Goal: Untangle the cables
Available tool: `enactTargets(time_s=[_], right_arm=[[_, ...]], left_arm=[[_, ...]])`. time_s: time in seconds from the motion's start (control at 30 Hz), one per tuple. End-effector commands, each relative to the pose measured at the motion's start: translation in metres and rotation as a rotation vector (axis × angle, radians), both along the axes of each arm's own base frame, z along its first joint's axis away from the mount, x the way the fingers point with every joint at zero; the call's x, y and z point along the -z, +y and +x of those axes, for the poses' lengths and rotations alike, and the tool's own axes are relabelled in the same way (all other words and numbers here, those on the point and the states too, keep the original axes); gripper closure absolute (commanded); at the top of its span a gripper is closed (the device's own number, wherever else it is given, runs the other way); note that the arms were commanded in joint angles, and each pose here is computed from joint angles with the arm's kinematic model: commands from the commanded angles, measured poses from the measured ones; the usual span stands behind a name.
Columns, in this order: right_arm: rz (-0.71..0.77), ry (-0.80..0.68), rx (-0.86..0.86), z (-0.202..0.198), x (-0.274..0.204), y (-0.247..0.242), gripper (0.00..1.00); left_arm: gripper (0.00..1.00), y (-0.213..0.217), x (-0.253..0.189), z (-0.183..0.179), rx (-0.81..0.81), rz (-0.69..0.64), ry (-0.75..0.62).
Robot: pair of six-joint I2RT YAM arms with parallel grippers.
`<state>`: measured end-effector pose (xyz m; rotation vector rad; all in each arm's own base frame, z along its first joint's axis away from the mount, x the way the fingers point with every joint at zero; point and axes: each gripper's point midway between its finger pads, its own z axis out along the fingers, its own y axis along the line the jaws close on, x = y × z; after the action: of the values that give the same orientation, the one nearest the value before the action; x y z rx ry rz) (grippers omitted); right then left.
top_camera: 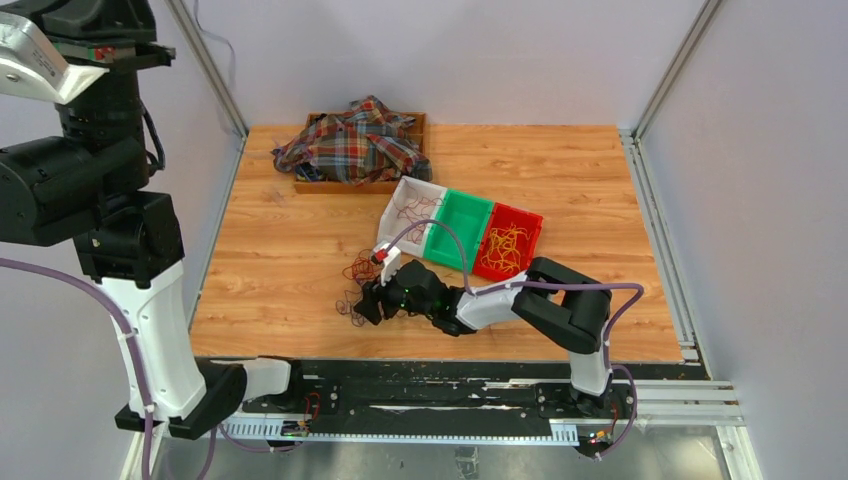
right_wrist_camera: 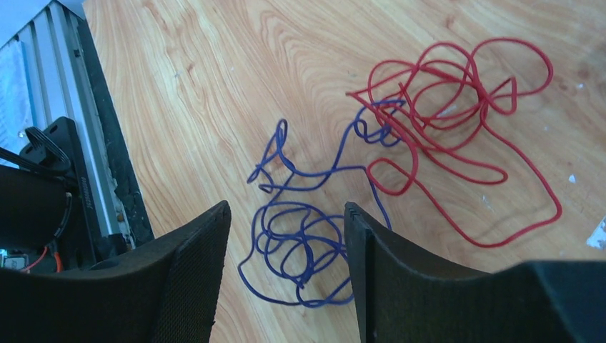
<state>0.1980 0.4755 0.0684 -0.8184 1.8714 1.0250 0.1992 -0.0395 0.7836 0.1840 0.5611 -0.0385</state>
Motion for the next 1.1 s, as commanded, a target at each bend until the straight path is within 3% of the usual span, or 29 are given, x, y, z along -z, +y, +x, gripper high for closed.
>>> enactTargets(time_s=[0.0,0.2,0.4,0.63,0.87,1.07], right_arm=[[0.002,0.008,0.011,-0.007,0.005,-0.002,0.4],[-0.004,0.008,0.022,-0.006,0.005,-0.005,0.4],[0.013,-0.014,0.055,0.001,-0.025,-0.007,0.35],[0.095,-0.047,0.101,0.015,-0.107,-0.011,0.27],[0.201,-0.126,0.186,0.035,-0.178,-0.036,0.26],[0.238,-0.24,0.295,0.06,-0.228,-0.07,0.27]], left_arm=[[0.99,0.014,-0.036,-0.03,-0.129,0.012,-0.178],[0.99,0.009,-0.055,-0.045,-0.153,0.061,-0.288],[0.99,-0.033,-0.018,-0.024,0.031,0.224,-0.191],[0.99,-0.089,0.04,-0.016,0.325,0.436,-0.067],[0.99,-0.103,0.063,0.004,0.413,0.425,0.014],[1.0,-0.105,0.108,0.053,0.383,0.318,0.23]])
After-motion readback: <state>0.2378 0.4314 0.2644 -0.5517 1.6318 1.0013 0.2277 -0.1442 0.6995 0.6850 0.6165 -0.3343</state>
